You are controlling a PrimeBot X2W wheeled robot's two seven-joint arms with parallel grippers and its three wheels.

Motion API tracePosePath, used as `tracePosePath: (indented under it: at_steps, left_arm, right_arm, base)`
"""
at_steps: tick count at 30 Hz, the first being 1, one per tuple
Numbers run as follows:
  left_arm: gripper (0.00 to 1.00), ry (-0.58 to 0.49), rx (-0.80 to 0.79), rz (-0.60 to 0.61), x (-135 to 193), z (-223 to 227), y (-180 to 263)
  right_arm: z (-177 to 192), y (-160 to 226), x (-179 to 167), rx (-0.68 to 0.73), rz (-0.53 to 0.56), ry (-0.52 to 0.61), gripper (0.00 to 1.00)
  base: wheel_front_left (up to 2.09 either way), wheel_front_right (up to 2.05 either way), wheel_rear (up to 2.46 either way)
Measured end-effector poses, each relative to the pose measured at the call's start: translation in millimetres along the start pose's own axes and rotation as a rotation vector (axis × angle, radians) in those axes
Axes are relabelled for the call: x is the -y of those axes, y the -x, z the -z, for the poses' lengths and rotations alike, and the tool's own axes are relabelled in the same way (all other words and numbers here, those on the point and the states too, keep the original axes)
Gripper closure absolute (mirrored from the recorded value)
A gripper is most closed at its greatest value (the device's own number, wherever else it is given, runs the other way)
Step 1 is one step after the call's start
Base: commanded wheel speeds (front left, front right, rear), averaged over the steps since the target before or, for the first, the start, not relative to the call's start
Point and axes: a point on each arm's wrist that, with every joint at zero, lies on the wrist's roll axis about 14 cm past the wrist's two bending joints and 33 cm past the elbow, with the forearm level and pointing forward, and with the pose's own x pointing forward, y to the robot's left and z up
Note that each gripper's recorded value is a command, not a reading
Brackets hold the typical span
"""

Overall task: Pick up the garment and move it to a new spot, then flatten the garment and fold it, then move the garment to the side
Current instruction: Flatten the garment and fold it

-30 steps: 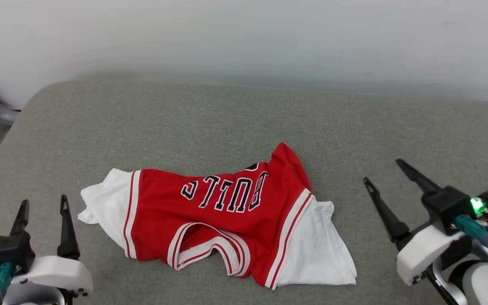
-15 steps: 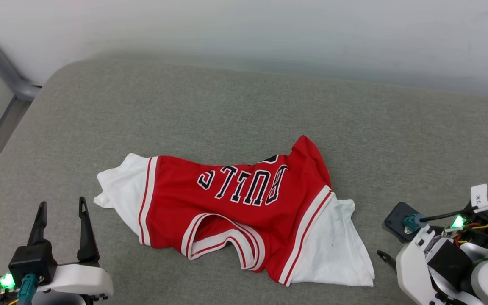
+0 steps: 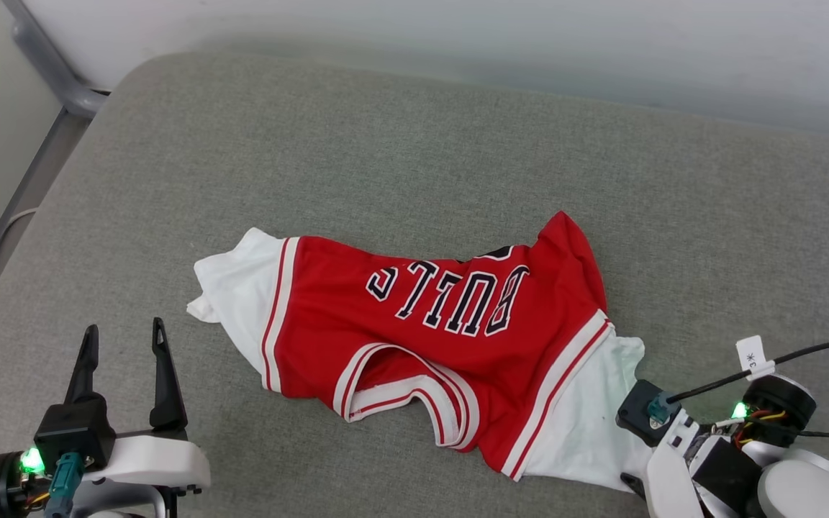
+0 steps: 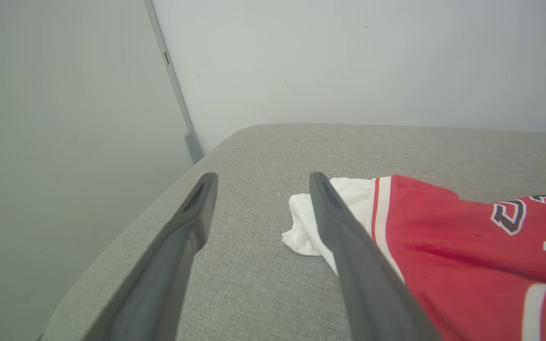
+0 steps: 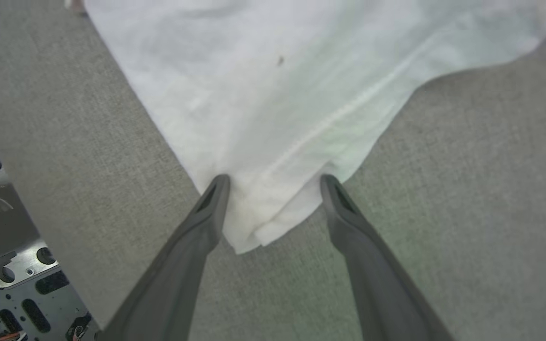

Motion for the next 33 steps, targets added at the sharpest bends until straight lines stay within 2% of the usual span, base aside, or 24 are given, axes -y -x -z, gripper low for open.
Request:
tracePosePath:
  at_steps: [6,7,9,15,18,24,29,33]
  left_arm:
    - [0.00,-0.004,-0.008,-0.002,0,3,-1]
    - [0.00,-0.004,-0.007,-0.004,0,3,-2]
    - [0.00,-0.005,-0.005,0.000,2,3,-3]
    - [0.00,-0.006,0.011,0.029,10,-1,-7]
    - [0.00,-0.003,0.021,0.047,17,-3,-9]
    - [0.00,0.000,0.029,0.071,26,-5,-11]
    - [0.00,0.001,0.016,0.087,30,-1,-12]
    - [0.00,-0.008,0.007,0.089,30,2,-12]
  right_arm:
    - [12,-15,-10,-0.026,-0.044,-0.005,0.00]
    - [12,-16,-9,-0.016,-0.039,0.001,0.20]
    - [10,-17,-9,0.005,-0.031,0.001,1.00]
    - [0,-9,5,0.092,0.021,-0.056,1.00]
    - [4,4,32,0.109,0.101,-0.103,1.00]
    - [40,32,79,0.072,0.238,-0.225,1.00]
    - [79,47,108,-0.015,0.325,-0.295,1.00]
    - [102,49,118,-0.074,0.354,-0.347,1.00]
  base:
    - [0.00,0.00,0.00]
    - [0.00,0.00,0.00]
    - [0.00,0.00,0.00]
    - [0.00,0.00,0.00]
    - [0.00,0.00,0.00]
    - [0.00,0.00,0.00]
    - [0.00,0.00,0.00]
    - [0.00,0.00,0.00]
